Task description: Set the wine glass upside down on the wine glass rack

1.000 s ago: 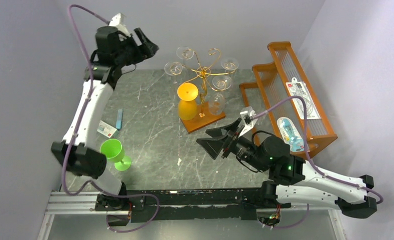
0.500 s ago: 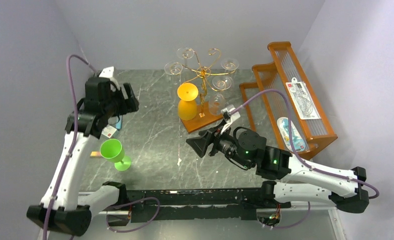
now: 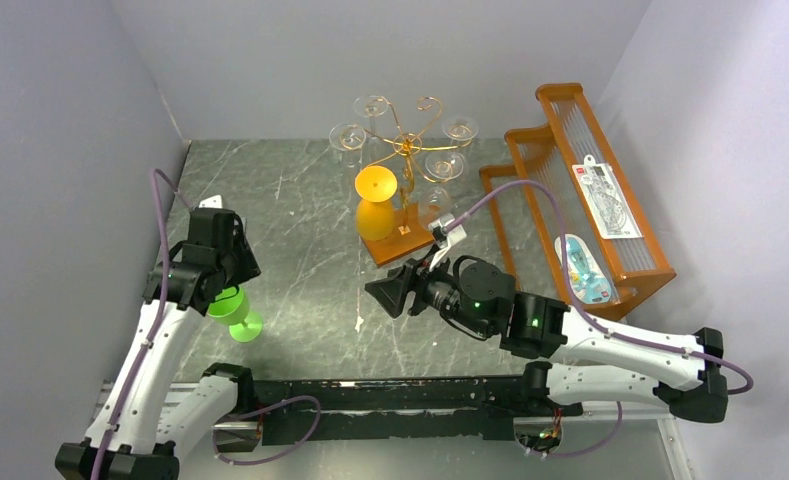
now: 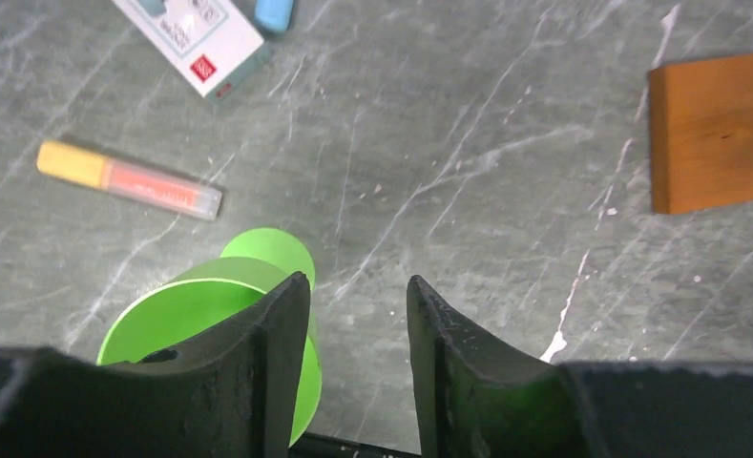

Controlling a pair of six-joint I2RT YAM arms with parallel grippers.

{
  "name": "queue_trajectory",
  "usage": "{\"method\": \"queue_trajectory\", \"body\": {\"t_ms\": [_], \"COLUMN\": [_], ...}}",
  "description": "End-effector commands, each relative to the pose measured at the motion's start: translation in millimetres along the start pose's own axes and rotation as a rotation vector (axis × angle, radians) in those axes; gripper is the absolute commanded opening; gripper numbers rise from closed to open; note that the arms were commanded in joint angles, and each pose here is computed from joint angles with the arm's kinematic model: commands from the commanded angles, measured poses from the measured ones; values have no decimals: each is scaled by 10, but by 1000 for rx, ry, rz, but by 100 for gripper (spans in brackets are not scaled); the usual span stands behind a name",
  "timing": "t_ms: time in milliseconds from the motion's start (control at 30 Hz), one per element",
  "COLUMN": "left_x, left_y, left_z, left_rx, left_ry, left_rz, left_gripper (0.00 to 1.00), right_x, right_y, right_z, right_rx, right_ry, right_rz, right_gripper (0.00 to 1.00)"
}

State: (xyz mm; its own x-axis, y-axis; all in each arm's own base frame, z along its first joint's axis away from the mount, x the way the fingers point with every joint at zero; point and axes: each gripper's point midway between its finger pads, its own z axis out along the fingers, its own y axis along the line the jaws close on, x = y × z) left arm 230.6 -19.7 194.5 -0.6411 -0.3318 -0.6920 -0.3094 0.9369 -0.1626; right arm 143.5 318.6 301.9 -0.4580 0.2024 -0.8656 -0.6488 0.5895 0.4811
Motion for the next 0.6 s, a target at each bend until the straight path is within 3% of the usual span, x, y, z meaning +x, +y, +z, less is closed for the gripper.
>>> {"method": "queue_trajectory", "body": {"t_ms": [0,567], "left_x": [261,63], "left_y": [141,182], "left_z": [78,-207], "left_rx": [-76,-75], "left_ry": [84,9], "left_rz": [-37,-68], "left_gripper": [46,53], "right_x": [53,93], "right_y": [31,67], "right_z": [4,55], "right_rx": [-34,-48], "right_ry": [-12,-3], "right_rz": [37,43], "right_gripper": [64,63]}}
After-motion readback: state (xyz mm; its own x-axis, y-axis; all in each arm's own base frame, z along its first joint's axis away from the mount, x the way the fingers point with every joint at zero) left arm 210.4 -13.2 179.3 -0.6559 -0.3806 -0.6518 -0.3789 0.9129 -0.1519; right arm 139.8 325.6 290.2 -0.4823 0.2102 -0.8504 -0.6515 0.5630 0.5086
